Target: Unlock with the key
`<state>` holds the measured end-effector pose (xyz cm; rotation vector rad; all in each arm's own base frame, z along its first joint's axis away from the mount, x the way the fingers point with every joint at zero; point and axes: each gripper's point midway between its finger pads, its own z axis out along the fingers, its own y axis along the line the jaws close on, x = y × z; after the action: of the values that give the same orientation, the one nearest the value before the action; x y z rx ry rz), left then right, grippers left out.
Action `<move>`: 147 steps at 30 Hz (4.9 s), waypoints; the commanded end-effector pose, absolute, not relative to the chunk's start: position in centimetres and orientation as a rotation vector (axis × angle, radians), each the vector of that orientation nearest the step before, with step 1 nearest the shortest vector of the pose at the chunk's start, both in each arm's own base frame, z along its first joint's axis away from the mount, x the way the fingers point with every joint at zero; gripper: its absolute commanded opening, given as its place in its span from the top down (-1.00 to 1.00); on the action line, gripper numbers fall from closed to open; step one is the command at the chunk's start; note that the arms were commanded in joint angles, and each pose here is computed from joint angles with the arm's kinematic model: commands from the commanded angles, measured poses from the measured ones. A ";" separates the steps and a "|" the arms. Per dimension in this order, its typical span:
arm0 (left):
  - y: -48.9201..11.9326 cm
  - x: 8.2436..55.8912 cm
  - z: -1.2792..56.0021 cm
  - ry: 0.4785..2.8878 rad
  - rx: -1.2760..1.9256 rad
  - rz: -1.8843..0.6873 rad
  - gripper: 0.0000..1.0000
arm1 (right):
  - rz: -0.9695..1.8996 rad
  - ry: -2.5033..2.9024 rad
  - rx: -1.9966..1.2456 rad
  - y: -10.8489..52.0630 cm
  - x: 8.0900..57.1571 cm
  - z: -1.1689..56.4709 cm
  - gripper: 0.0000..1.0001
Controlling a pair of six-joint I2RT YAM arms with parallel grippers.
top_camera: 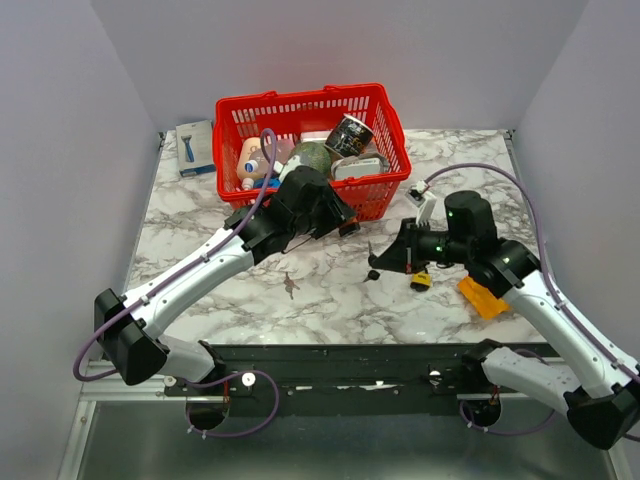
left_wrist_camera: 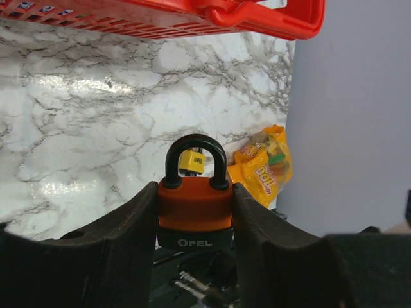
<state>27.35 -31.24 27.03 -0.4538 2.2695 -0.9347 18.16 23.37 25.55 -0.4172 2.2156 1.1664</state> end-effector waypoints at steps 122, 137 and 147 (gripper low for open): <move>-36.1 24.1 27.1 2.336 -0.108 -1.184 1.00 | 1.018 2.179 -0.126 24.1 27.6 28.0 0.99; -35.8 25.3 26.0 2.348 -0.167 -1.223 1.00 | 1.012 2.230 -0.450 23.5 23.7 25.0 0.99; -34.8 26.0 23.5 2.416 -0.154 -1.142 1.00 | 0.906 2.328 -0.612 21.1 20.6 22.3 0.99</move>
<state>26.17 -35.45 25.88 -0.1735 2.3385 -1.1919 22.16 21.17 22.49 -0.5107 2.3309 0.8742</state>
